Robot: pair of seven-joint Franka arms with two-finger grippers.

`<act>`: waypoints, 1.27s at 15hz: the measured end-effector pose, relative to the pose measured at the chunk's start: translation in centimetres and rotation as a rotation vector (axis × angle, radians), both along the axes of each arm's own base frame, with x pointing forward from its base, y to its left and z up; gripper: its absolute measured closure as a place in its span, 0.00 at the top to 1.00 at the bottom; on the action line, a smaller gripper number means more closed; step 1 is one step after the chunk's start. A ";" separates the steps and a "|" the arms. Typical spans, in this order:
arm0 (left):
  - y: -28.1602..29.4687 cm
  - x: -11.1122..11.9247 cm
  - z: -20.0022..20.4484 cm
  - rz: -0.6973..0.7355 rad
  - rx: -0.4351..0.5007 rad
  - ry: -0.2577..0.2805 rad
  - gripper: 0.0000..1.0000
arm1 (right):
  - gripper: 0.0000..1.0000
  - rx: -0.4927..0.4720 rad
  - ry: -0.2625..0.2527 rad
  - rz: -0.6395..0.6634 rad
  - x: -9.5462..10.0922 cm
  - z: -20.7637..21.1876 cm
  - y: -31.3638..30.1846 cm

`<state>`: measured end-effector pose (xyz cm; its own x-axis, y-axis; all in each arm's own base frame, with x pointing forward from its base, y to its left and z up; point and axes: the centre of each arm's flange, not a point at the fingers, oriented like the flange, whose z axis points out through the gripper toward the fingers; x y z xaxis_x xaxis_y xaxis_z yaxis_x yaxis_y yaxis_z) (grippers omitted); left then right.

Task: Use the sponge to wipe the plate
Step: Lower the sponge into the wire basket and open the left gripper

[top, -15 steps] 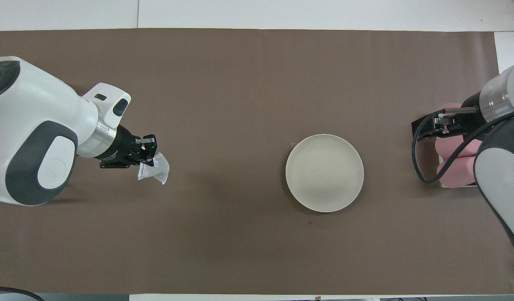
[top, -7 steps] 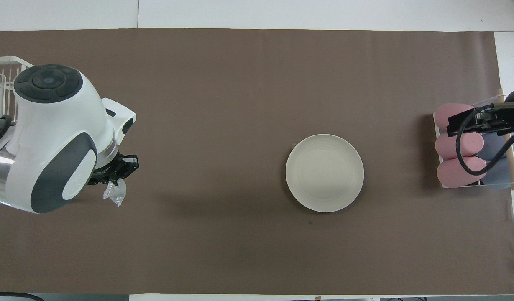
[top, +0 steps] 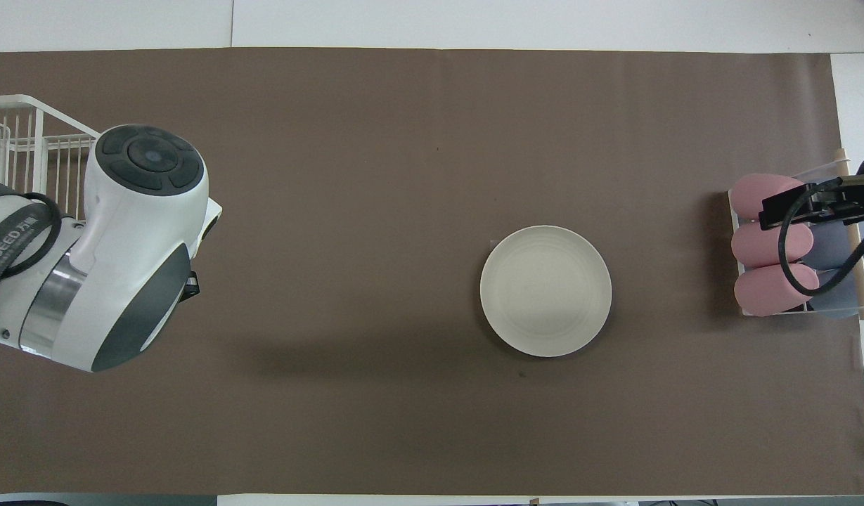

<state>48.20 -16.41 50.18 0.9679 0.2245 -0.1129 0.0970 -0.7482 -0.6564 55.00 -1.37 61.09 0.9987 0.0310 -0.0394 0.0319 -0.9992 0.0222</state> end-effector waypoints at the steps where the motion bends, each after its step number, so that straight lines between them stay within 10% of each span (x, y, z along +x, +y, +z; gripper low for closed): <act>1: 0.0 0.2 -0.1 -0.018 0.055 -0.006 0.06 | 1.00 0.000 -0.010 -0.005 0.1 0.1 0.1; 13: 5.2 7.0 -5.1 -0.155 0.552 0.007 0.06 | 1.00 -0.002 -0.024 -0.041 0.3 0.2 0.6; 19: 9.5 12.3 -10.7 -0.232 0.617 0.038 0.06 | 1.00 -0.001 -0.024 -0.029 0.3 0.2 1.2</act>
